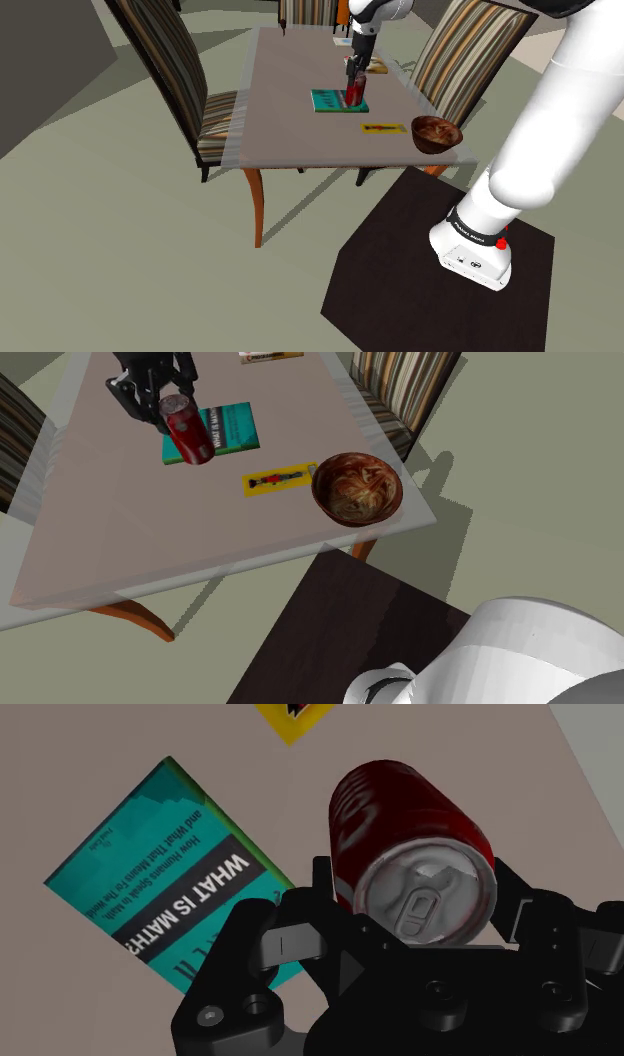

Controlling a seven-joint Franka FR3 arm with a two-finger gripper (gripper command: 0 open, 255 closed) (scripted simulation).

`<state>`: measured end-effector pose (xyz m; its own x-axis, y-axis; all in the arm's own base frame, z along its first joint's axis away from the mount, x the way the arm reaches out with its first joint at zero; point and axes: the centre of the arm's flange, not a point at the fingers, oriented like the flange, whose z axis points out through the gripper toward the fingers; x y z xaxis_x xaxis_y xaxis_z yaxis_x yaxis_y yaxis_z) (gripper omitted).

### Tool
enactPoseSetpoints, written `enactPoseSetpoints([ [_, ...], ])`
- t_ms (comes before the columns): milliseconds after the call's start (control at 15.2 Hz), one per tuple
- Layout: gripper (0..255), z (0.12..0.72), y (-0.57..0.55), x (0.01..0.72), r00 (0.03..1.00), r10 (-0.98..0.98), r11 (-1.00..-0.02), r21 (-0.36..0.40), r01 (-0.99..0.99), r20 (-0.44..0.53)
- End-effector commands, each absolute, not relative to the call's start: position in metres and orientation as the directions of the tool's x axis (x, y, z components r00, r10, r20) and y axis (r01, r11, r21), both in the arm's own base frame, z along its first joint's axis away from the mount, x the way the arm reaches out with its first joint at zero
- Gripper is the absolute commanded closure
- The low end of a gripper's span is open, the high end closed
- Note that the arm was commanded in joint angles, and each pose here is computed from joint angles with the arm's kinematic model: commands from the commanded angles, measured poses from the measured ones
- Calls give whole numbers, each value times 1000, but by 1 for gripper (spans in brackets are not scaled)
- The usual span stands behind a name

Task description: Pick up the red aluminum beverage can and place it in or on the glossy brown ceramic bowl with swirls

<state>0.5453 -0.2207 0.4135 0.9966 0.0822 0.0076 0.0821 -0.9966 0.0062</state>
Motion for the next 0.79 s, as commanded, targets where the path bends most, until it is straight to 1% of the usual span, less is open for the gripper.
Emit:
enactPoseSetpoints([
  [0,255,424,-221,545,997,82,-997,6,82,8],
  [528,255,462,-221,545,997,82,-997,6,82,8],
  [726,255,466,-234,508,997,82,-997,6,82,8],
])
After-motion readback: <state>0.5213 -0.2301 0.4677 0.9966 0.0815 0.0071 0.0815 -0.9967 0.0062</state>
